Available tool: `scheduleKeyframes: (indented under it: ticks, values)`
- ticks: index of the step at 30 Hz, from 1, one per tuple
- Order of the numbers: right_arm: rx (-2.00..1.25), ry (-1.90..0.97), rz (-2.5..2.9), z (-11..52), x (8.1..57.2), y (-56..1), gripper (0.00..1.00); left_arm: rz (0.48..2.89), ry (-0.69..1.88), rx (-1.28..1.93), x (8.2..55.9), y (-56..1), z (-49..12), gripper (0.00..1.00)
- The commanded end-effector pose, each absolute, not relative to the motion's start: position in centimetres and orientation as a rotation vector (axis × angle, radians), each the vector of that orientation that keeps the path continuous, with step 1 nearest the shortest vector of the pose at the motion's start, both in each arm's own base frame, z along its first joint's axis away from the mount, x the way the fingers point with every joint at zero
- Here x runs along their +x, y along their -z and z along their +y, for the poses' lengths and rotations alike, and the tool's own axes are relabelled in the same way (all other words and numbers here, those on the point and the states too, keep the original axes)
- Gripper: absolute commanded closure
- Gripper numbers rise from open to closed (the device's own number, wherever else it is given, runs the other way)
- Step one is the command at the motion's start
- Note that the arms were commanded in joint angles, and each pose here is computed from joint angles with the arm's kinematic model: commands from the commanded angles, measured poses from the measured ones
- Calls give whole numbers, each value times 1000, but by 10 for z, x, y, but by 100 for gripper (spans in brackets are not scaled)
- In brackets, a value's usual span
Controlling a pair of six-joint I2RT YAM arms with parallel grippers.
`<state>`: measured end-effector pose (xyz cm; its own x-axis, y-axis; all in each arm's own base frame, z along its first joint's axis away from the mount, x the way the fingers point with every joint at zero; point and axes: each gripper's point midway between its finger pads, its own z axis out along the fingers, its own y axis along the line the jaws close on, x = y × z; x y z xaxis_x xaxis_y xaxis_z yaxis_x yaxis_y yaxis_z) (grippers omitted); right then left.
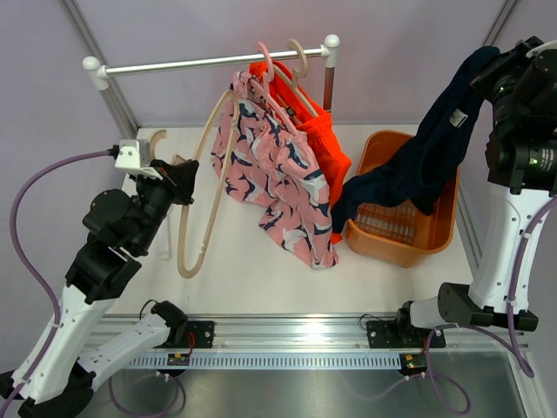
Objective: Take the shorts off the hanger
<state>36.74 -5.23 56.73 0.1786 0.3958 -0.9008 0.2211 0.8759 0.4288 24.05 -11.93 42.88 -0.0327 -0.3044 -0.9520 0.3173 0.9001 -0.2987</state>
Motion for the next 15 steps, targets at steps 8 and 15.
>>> scheduleKeyframes:
  ticks: [8, 15]
  values:
    - [504, -110, 959, -59, 245, -706, 100, 1500, 518, 37, 242, -435, -126, 100]
    - [548, -61, 817, -73, 213, -723, 100, 1513, 522, 49, 244, -433, -130, 100]
